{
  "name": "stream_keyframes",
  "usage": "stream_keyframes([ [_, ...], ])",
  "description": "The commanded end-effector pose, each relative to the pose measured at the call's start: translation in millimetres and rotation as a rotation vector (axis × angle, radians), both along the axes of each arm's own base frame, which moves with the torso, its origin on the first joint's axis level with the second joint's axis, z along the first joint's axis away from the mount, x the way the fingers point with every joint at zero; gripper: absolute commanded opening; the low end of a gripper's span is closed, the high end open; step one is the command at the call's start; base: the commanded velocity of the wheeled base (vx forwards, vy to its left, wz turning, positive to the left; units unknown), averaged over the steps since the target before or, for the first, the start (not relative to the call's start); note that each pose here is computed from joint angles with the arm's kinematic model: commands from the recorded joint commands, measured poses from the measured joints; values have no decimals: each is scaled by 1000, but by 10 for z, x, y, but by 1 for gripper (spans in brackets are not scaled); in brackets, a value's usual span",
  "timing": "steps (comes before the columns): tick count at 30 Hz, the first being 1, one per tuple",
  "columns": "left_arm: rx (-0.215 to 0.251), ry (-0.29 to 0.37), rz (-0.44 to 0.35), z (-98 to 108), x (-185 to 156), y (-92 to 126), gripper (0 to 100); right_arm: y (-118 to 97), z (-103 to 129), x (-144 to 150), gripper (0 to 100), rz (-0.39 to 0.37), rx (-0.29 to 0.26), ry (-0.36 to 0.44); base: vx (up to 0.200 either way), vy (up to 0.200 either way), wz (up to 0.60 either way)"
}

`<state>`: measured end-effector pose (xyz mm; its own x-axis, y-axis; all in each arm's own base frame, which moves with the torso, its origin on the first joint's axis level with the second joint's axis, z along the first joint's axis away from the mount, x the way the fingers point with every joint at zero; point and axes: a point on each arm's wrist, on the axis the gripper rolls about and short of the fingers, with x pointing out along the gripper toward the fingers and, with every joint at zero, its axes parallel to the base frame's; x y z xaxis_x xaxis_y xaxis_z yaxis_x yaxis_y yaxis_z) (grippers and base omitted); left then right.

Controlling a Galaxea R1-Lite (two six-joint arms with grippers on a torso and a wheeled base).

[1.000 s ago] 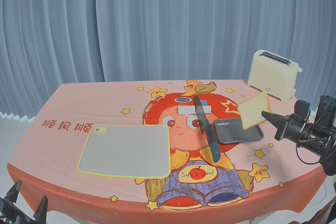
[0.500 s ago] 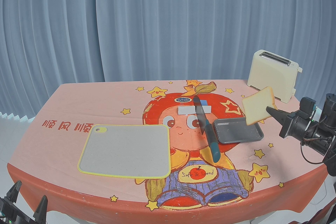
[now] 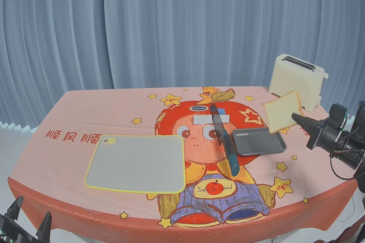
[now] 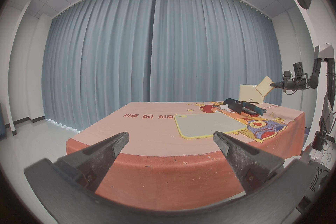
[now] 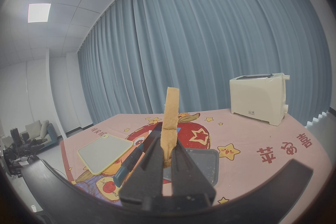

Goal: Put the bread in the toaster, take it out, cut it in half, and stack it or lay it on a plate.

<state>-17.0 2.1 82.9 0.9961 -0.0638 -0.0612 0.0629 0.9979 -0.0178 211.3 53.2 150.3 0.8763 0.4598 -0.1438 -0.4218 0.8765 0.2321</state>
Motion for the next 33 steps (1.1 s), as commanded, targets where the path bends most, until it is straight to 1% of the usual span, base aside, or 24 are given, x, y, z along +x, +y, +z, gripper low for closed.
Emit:
stream_keyframes([
  [1,1,18,1,-49,10,-1,100,-5,-30,-15,0,-1,-6,10,0,-200,0],
  [11,1,18,0,-49,10,-1,100,-3,-37,-20,0,3,-22,4,0,-200,0],
  [33,1,18,1,-49,10,-1,100,-14,-36,-22,0,2,-33,-3,0,-200,0],
])
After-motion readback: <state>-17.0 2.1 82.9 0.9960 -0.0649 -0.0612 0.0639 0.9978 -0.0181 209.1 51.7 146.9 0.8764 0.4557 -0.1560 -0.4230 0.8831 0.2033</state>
